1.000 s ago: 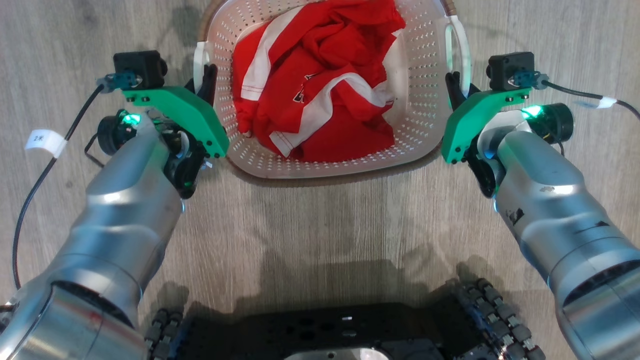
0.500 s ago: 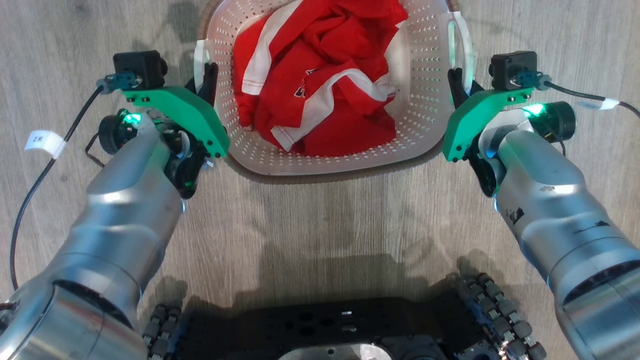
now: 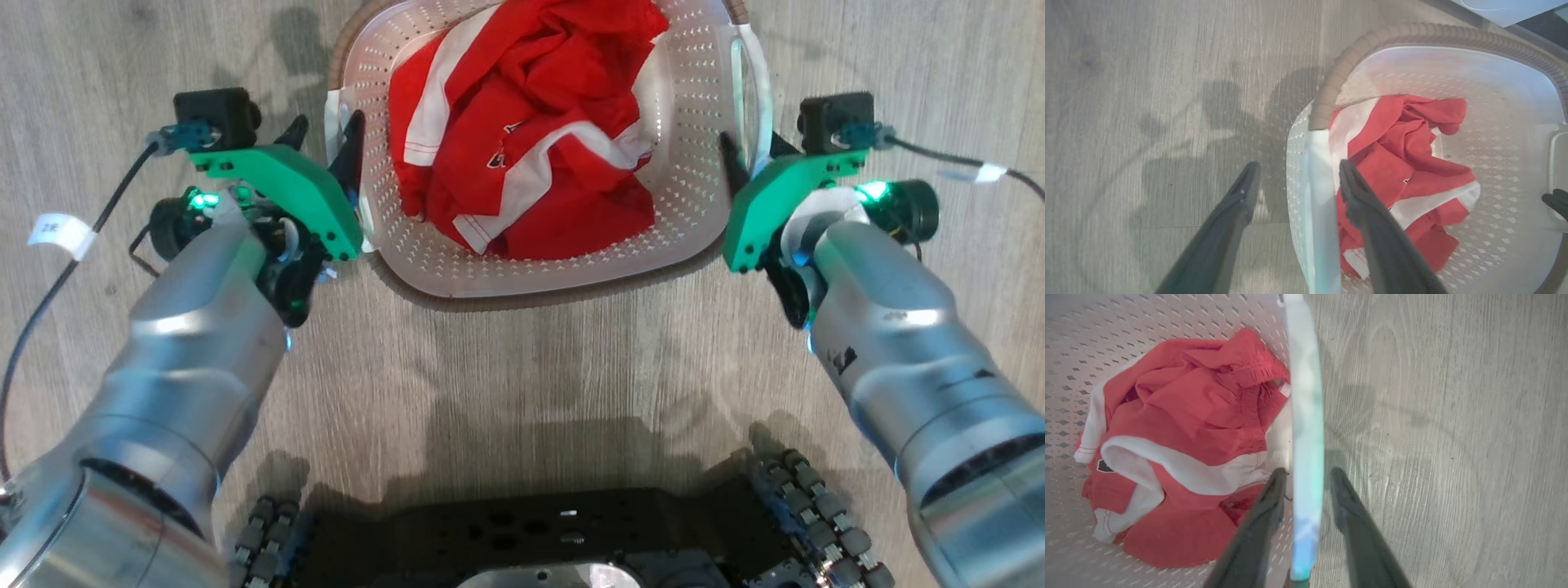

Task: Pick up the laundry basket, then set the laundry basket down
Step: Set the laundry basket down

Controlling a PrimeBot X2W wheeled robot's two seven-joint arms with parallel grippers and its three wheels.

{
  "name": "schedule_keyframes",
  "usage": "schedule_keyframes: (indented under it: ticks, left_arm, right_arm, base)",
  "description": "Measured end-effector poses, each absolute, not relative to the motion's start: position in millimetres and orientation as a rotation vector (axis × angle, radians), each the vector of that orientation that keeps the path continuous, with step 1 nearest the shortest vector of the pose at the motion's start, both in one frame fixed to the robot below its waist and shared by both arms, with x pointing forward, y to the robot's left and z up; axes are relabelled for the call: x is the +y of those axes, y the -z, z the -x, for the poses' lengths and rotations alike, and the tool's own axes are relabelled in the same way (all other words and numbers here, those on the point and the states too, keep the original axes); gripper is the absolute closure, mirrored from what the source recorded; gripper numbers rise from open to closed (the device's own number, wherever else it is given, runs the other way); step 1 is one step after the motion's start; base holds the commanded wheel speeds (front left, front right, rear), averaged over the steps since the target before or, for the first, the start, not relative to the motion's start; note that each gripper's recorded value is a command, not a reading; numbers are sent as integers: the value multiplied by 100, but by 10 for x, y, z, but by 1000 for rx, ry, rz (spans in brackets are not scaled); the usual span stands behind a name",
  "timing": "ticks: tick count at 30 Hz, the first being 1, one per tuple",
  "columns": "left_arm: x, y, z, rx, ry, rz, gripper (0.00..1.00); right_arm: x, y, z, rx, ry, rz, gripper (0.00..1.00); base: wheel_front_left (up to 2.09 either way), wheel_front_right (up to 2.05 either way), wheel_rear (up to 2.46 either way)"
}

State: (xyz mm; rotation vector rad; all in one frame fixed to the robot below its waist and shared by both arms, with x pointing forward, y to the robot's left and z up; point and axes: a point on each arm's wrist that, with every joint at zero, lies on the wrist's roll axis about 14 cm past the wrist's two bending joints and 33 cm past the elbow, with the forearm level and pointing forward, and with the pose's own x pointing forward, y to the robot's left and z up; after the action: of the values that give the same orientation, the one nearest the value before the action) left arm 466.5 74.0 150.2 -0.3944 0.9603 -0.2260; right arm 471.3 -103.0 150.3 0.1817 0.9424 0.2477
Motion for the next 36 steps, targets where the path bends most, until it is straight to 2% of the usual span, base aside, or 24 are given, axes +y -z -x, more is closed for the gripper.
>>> schedule_keyframes:
  ticks: [1,5,15,23,36]
  left_arm:
    - [761,-1495,-4660,964,226,388,0]
    - [777,-1498,-4659,966,225,385,0]
    - [840,-1719,-4700,933,217,363,0]
    - [933,-2036,-4425,924,215,326,0]
    - [1026,-2928,-4574,687,217,292,0]
  right_arm:
    - [-1034,-1494,-4684,947,-249,-181,0]
    - [-1001,-1499,-4630,950,-261,-188,0]
    - [-966,-1804,-4769,872,-284,-173,0]
    - [-1002,-2237,-4700,801,-276,-170,0]
    - [-1169,-3123,-4663,588,-232,-200,0]
  base:
    - [0,0,0]
    - [0,0,0]
    - [0,0,0]
    - [0,0,0]
    - [0,0,0]
